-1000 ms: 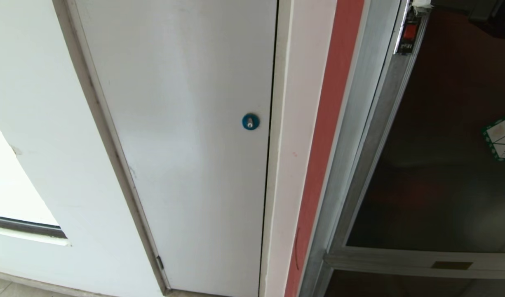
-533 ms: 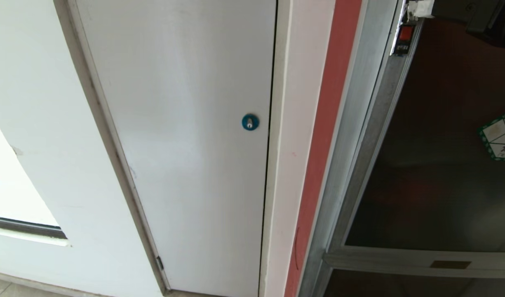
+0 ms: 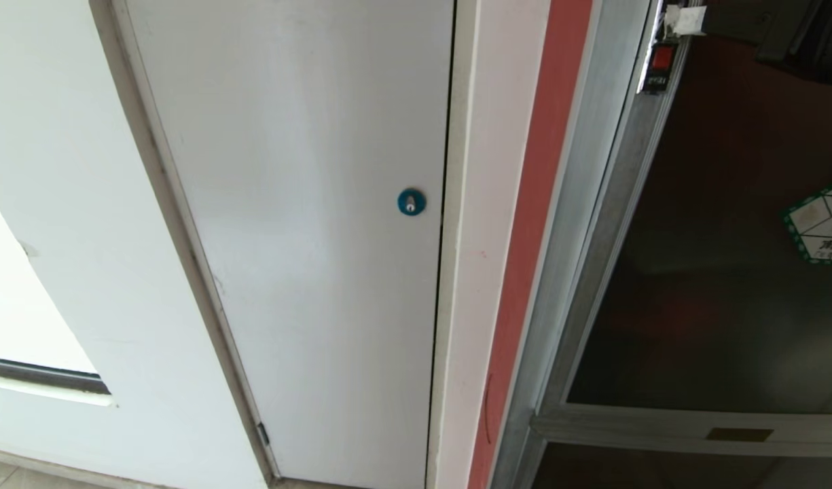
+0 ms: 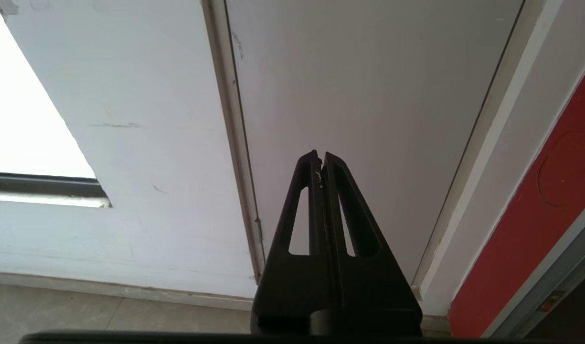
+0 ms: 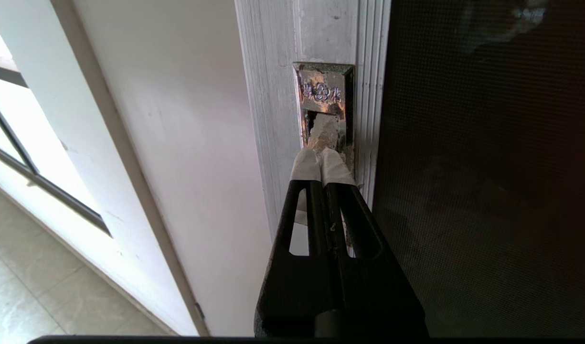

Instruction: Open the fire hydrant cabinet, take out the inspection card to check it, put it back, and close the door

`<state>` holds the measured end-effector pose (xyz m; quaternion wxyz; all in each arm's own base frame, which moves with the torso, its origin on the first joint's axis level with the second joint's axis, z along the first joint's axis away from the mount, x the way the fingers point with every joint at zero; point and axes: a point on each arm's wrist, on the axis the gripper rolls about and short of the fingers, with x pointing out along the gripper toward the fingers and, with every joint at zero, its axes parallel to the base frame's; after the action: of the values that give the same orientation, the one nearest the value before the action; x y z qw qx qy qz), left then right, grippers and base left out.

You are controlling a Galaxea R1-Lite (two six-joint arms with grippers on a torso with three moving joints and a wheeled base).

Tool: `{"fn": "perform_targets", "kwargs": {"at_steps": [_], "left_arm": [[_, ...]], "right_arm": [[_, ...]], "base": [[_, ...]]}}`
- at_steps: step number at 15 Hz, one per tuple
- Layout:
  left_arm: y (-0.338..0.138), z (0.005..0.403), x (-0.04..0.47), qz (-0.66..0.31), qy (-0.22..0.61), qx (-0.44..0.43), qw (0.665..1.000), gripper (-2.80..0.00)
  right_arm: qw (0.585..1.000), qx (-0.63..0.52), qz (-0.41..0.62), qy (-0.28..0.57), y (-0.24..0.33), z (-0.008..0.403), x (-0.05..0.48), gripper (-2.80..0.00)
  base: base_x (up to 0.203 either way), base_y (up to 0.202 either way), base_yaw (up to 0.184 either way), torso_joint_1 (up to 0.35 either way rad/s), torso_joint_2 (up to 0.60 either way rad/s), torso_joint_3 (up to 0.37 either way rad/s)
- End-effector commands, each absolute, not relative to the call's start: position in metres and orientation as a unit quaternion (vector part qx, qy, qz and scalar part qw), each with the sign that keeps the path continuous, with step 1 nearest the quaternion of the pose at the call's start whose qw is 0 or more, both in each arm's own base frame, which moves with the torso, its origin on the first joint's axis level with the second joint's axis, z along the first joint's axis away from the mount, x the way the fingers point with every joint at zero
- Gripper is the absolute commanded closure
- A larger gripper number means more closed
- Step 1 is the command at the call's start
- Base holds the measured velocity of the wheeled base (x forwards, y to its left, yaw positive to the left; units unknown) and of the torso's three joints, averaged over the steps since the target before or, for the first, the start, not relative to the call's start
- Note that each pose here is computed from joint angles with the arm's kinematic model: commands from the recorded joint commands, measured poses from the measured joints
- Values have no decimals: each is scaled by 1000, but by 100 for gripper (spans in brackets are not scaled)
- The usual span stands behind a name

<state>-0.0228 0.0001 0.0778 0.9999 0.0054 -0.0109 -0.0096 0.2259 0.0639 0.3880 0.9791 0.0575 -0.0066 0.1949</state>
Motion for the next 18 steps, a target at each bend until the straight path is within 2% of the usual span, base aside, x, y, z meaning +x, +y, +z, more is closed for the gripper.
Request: {"fn": "perform_targets", "kwargs": {"at_steps": [1, 18], "left_arm": [[0, 74, -22, -10, -4, 5, 1000, 0], [0, 74, -22, -10, -4, 5, 1000, 0]], "right_arm": [[980, 53, 191, 11, 66, 380, 239, 0], [982, 55, 179, 34, 62, 366, 243, 0]], "base": [[0, 0, 0, 0, 0, 0], [0, 0, 0, 0, 0, 0]]}}
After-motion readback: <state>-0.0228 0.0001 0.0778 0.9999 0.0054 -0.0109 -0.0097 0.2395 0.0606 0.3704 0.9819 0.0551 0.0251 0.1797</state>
